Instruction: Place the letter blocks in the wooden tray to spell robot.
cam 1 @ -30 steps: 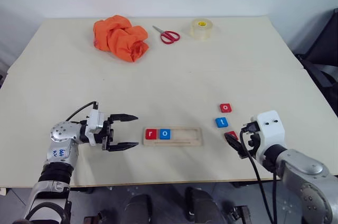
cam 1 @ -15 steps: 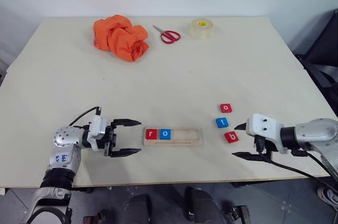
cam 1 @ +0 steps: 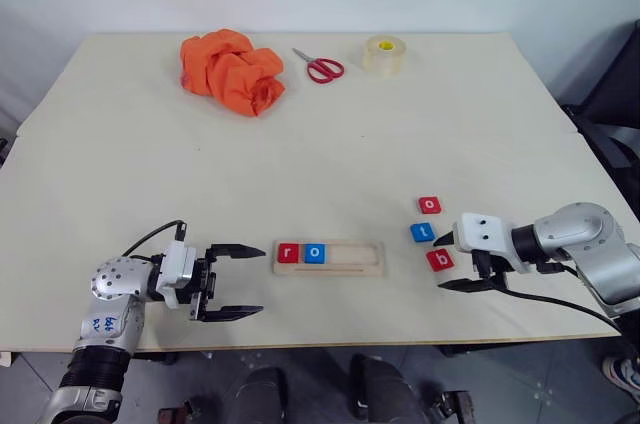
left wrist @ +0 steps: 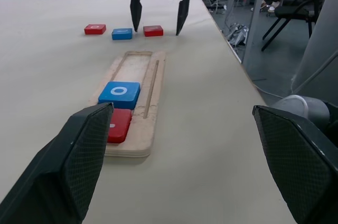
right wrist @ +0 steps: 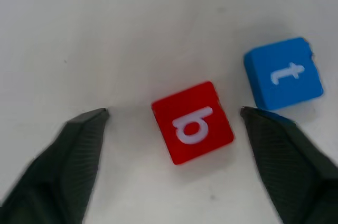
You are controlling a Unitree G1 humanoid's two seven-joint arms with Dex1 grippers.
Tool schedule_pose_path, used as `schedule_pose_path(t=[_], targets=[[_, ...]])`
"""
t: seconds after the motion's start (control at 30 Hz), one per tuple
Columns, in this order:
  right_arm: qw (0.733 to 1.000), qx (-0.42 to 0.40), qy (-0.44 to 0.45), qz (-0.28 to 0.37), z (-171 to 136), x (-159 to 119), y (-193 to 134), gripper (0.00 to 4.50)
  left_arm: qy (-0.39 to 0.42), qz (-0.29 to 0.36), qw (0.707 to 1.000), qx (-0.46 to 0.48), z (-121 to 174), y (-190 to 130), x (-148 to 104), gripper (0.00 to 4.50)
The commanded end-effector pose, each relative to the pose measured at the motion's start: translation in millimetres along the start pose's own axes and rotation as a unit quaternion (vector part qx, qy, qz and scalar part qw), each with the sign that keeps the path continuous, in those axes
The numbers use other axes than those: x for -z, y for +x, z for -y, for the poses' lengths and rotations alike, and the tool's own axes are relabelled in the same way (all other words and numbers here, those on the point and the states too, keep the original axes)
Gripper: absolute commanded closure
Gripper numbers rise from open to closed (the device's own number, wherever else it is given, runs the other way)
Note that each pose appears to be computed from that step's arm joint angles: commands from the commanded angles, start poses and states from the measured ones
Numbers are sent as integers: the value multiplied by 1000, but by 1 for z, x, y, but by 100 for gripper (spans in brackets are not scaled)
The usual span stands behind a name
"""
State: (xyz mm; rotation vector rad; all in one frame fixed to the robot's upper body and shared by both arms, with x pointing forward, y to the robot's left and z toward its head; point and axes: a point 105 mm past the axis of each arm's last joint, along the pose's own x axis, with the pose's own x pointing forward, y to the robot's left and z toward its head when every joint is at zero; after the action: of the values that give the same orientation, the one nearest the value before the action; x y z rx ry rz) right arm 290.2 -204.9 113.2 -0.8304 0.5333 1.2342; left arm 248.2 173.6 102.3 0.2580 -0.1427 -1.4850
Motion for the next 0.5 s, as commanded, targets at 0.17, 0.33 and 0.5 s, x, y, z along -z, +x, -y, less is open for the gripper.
schedule_pose_path(t=[0.17, 0.33, 0.5], targets=[[1000, 8, -4, -2, 5, -2, 2, 300, 15, 13, 1000, -9, -2, -1, -9, 0], [1000, 22, -6, 11, 7, -12, -5, 304, 14, 15, 1000, -7, -4, 0, -8, 0], [998, 31, 5, 55, 2, -50, -17, 304, 15, 11, 1000, -8, -11, -5, -6, 0]])
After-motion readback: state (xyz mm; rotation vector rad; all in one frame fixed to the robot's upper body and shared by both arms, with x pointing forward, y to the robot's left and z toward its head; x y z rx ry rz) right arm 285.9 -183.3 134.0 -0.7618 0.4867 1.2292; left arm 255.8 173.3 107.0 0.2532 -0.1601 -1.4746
